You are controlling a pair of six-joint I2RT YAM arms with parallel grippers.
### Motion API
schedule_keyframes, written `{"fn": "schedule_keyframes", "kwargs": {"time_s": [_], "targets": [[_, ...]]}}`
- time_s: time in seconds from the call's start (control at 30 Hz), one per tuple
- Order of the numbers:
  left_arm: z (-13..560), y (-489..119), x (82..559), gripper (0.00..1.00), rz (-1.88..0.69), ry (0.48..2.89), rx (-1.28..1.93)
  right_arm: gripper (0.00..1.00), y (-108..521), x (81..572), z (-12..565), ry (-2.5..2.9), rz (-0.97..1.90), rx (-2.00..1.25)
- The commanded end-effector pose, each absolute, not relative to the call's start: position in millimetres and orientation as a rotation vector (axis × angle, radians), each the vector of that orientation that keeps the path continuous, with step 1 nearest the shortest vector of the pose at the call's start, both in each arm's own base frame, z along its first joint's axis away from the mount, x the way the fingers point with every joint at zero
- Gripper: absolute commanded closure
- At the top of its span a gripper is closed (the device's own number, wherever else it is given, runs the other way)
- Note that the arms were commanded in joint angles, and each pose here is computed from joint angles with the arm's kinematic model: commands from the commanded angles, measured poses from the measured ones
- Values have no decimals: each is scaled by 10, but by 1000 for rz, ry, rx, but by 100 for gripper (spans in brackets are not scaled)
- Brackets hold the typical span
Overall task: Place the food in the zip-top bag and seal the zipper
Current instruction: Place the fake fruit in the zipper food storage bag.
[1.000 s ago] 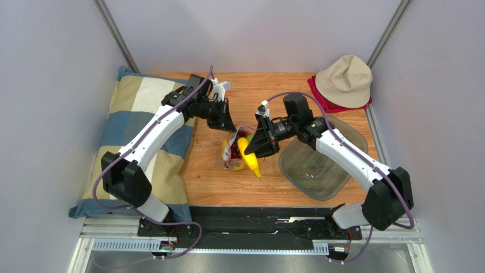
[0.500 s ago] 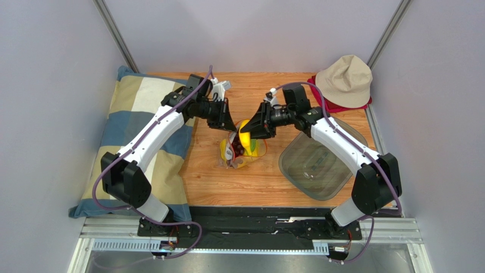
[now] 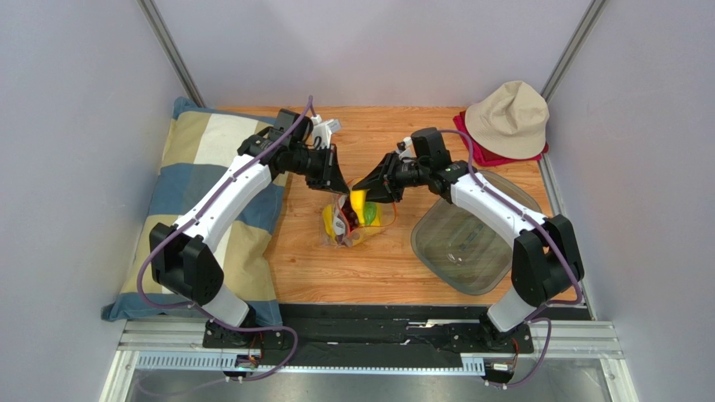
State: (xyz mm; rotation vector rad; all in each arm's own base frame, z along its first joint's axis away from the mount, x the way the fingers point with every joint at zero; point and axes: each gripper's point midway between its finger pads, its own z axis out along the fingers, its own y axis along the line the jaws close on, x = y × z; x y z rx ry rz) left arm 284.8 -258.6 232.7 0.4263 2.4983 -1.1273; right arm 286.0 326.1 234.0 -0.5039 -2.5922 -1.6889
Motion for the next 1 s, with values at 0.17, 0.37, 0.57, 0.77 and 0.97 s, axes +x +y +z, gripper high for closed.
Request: {"fn": "schedule_keyframes", "kwargs": {"time_s": [0.17,0.37,0.57,0.77,0.97], "targets": [[2461,-2594,2923,100,-1182,2464,425,100,3428,3165,2582,-2588,-1749,-699],[2420,-2576,2920,100,-1197,2486,417,100,3502,3173,2594,-2529,-1681,-786],[2433,-2585,2917,100,-1216,2481,430,100,3517,3225,2488,-2556,-1628,-847],[2456,-2560,2927,100,-1270,2492,401,94,3507,3274,2343,-2656,-1658,-834],[2539,-2528,2957,100,-1287,2472,403,49,3553,3249,2297,-2714,-1790,-619]]}}
